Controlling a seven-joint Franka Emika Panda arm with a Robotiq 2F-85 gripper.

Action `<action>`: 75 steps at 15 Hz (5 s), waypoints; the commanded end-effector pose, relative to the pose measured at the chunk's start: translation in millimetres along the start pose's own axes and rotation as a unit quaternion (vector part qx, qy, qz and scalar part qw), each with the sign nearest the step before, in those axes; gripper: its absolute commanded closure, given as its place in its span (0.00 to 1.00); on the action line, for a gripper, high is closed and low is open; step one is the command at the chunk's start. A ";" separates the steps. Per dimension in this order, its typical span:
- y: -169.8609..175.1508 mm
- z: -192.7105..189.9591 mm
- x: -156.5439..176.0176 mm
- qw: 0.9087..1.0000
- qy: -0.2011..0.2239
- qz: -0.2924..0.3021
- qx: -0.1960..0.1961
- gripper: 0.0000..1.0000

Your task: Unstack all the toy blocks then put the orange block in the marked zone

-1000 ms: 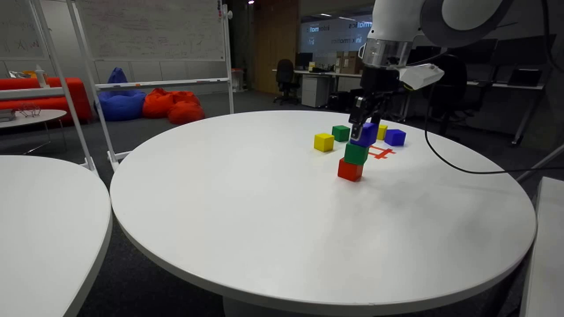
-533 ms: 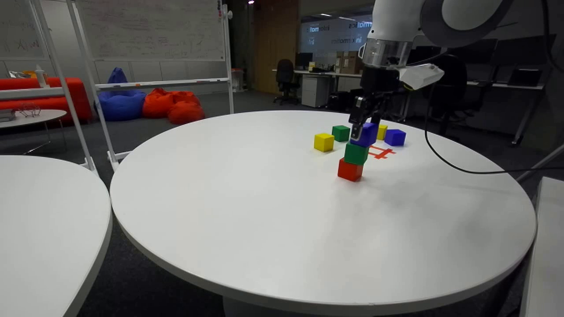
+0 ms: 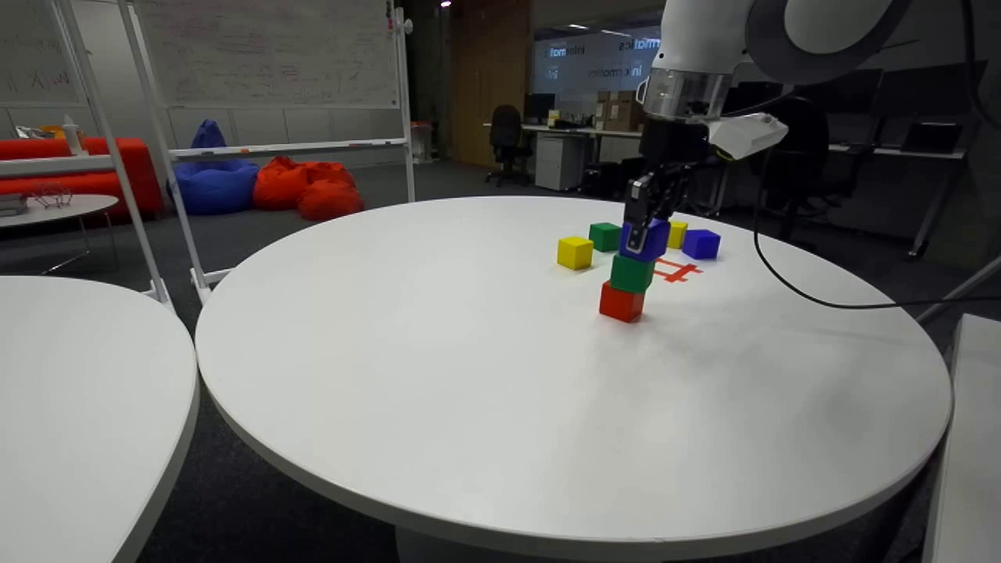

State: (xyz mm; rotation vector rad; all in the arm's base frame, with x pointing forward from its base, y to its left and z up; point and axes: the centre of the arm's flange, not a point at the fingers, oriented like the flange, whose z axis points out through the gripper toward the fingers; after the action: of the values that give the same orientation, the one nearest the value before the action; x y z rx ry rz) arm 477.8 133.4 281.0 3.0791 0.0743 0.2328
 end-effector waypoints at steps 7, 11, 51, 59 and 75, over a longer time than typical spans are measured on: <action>1.9 -1.7 -2.0 1.000 0.007 -0.004 0.005 0.69; 0.6 -4.1 -3.7 1.000 0.009 -0.006 0.004 0.69; -74.7 11.1 -0.5 0.997 -0.016 -0.081 -0.004 0.69; -88.4 25.2 10.3 0.996 -0.030 -0.089 -0.005 0.69; -123.7 43.3 25.5 0.990 -0.065 -0.126 0.004 0.69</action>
State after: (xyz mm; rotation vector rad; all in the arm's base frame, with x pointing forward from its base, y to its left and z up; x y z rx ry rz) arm 496.6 249.6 235.1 3.0369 0.3938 0.0462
